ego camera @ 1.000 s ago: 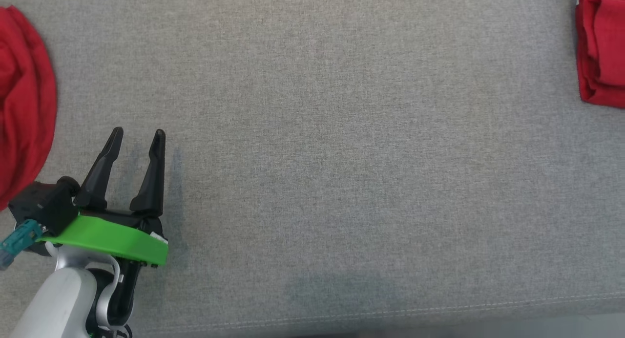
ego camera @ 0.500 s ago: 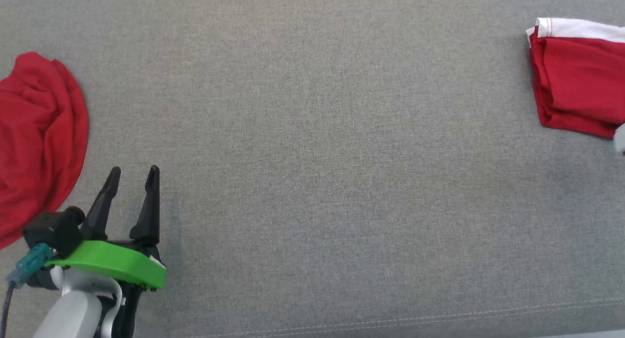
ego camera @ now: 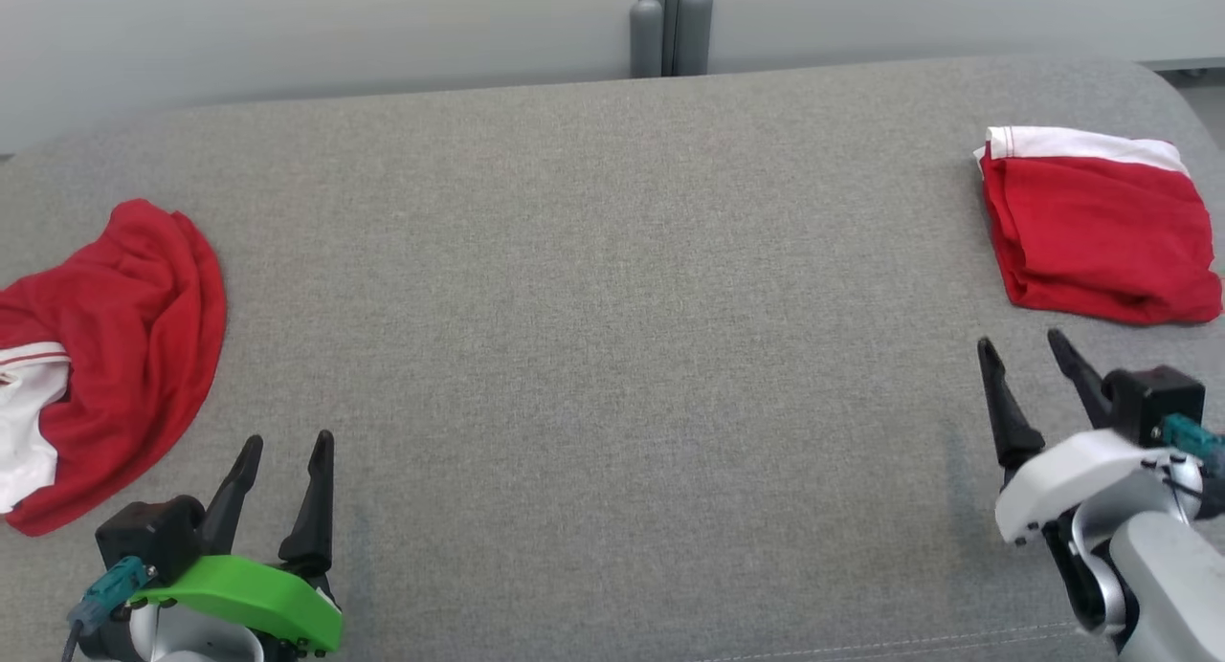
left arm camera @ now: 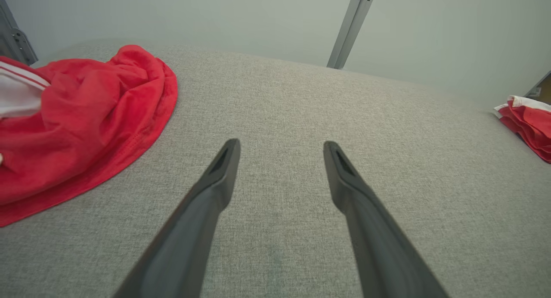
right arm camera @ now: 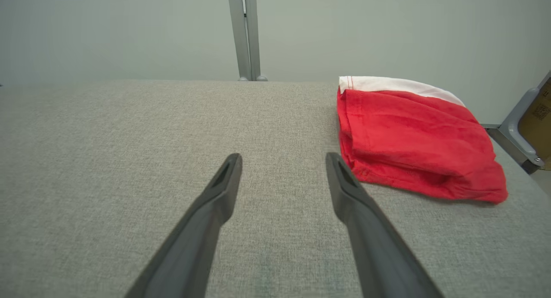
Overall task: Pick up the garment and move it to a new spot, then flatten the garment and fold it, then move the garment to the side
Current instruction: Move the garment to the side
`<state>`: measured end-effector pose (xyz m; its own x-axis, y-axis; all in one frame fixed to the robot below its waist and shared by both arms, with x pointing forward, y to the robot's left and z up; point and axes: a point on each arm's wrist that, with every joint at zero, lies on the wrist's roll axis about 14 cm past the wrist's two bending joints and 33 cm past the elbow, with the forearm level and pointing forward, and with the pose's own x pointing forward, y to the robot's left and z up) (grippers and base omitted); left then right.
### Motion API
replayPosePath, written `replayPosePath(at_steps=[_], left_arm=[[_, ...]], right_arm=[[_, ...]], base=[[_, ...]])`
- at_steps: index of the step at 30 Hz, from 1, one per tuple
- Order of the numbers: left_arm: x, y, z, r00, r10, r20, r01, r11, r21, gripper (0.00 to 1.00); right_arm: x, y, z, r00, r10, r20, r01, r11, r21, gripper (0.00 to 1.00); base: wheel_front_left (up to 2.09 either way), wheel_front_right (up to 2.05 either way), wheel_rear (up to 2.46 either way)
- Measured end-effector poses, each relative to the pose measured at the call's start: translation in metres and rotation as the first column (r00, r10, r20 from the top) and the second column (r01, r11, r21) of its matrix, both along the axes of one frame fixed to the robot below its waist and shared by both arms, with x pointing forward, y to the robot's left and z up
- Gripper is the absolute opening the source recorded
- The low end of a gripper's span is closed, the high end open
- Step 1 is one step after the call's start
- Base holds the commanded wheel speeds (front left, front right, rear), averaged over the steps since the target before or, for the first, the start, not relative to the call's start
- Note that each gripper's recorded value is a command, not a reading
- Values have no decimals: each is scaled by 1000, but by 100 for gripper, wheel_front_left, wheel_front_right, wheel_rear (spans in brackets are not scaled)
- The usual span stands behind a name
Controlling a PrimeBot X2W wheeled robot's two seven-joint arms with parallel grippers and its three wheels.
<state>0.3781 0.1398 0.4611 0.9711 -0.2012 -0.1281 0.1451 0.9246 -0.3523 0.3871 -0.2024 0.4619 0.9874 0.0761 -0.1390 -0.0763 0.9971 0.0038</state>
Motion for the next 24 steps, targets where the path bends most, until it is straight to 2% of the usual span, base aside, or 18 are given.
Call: replayPosePath(at_steps=[5,9,17,24], left_arm=[[-6,1,8,999,23,24,-23,1000,-13,100],[-18,10,6,999,44,19,-44,999,6,100],[-22,17,12,996,74,40,-74,997,-3,100],[-24,27,18,992,108,59,-108,994,-8,100]], right_arm=[[-31,0,-15,999,-32,-44,33,999,27,100],[-43,-6,-13,998,-59,-30,59,998,22,100],[-36,-12,15,994,-89,68,88,996,16,100],[-42,-6,11,995,-80,63,80,997,2,100]], base=[[0,0,0],[0,0,0],[0,0,0],[0,0,0]])
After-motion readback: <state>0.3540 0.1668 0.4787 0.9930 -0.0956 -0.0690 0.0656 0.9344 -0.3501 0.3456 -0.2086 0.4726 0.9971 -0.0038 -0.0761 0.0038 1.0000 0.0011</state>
